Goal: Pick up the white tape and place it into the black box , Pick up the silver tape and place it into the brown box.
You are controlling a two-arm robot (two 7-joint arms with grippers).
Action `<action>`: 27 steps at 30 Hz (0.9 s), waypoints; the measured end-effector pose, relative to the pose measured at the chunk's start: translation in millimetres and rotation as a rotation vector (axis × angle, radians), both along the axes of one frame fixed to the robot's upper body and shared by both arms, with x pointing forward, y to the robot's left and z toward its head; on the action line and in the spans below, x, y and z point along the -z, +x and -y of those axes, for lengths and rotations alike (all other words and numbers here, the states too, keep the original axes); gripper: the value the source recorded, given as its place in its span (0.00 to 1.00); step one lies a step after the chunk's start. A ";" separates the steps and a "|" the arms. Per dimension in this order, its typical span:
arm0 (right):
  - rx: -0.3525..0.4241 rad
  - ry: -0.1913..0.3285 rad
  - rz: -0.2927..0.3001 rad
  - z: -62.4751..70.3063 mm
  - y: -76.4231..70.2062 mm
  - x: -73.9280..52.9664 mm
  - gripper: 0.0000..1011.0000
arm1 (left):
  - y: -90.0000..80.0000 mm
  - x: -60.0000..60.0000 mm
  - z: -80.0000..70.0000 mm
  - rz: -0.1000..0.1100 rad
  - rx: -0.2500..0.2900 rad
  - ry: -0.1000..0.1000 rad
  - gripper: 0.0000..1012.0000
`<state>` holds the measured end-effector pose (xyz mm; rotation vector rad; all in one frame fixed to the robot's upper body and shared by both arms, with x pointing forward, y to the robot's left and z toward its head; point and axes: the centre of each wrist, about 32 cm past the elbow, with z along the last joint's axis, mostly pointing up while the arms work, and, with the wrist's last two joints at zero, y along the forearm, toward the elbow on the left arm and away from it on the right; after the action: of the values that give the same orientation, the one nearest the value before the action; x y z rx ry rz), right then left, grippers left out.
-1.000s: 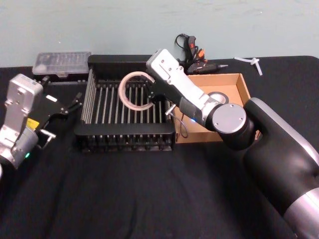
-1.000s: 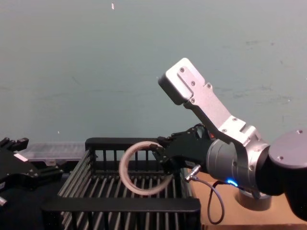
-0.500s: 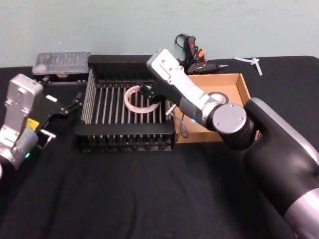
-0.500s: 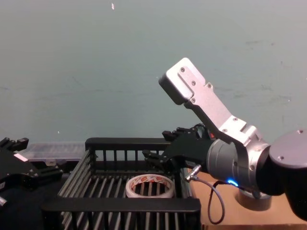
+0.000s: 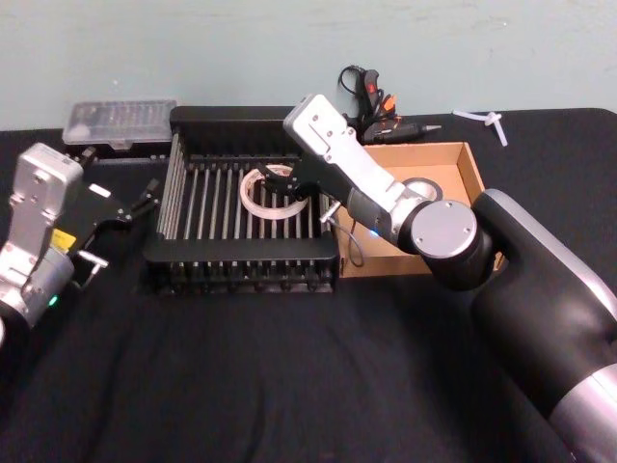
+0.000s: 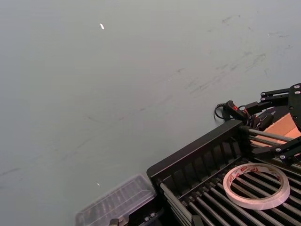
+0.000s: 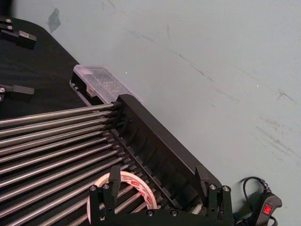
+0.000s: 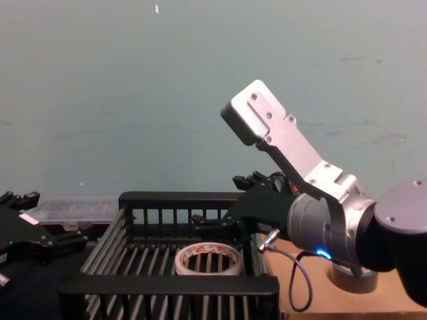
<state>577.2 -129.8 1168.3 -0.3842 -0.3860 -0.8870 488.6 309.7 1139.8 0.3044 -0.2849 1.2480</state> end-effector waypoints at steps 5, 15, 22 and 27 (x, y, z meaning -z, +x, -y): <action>-0.003 0.004 -0.001 0.5 -0.5 -0.7 0.99 | 0.0 0.0 0.0 0.000 0.000 0.000 0.99; 0.013 0.031 0.031 9.7 -9.2 -12.8 0.99 | 0.0 0.0 0.0 0.000 0.000 0.000 0.99; 0.065 0.052 0.067 25.9 -24.2 -23.6 0.99 | 0.0 0.0 0.0 0.000 0.000 0.000 0.99; 0.113 0.064 0.074 40.6 -37.2 -27.3 0.99 | 0.0 0.0 0.0 0.000 0.000 0.000 0.99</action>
<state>540.0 -170.4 1195.5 -0.3169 -0.4061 -1.0235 488.6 309.7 1139.8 0.3044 -0.2851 1.2480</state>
